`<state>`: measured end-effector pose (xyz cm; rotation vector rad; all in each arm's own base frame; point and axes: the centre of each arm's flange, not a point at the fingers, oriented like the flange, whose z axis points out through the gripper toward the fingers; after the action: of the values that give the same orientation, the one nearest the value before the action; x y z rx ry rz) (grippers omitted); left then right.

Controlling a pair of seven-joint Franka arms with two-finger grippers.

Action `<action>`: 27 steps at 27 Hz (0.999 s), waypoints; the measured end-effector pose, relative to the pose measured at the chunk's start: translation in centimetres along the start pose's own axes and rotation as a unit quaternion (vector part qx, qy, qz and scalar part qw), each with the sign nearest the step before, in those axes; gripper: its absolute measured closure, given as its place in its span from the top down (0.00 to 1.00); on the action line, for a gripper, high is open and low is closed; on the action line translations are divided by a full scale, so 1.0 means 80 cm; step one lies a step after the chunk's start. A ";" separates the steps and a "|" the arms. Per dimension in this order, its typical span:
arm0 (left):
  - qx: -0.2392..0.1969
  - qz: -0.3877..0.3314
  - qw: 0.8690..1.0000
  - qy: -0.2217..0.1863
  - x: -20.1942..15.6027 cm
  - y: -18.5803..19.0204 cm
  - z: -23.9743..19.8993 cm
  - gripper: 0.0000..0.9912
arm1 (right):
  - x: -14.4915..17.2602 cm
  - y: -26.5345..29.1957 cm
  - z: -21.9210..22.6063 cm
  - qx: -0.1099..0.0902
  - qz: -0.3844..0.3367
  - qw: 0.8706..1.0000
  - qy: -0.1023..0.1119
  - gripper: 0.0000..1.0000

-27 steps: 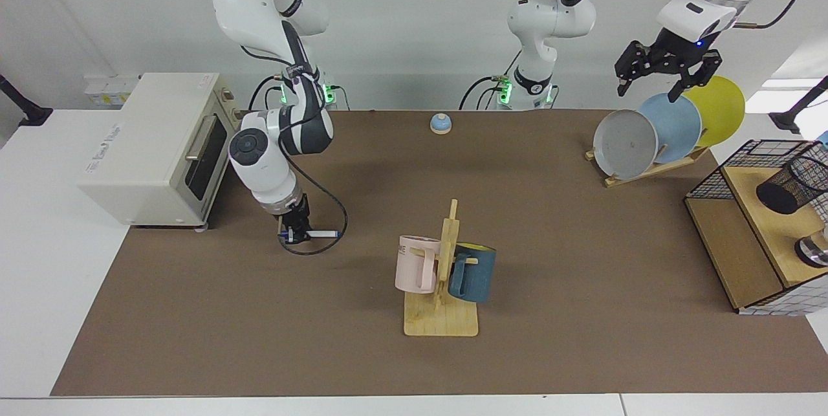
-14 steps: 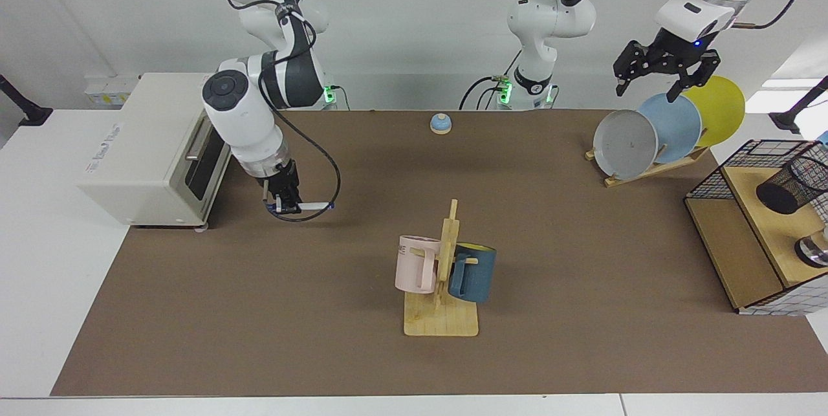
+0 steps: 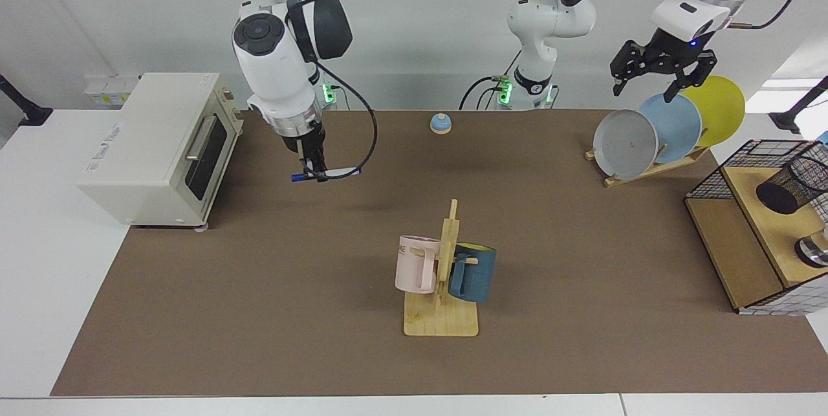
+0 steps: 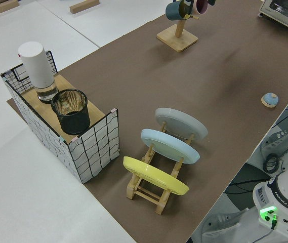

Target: Put markers into pen holder

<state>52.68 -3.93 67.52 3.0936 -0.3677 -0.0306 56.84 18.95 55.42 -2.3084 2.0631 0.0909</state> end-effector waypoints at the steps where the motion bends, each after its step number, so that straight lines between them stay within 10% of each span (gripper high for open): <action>1: 0.000 0.004 1.000 0.000 0.001 0.004 0.000 1.00 | -0.010 0.003 -0.005 0.000 0.002 1.000 -0.001 0.16; 17: -0.005 0.156 0.987 0.040 0.019 0.106 -0.006 0.99 | -0.156 0.042 -0.018 0.010 0.043 0.997 -0.058 0.16; 27: -0.064 0.315 0.942 0.093 0.027 0.154 -0.014 0.99 | -0.202 0.057 -0.022 0.025 0.024 0.996 -0.078 0.16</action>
<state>51.93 -16.38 68.93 2.6711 -1.2561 0.2379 50.51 34.35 58.39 -2.1481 2.0213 0.2126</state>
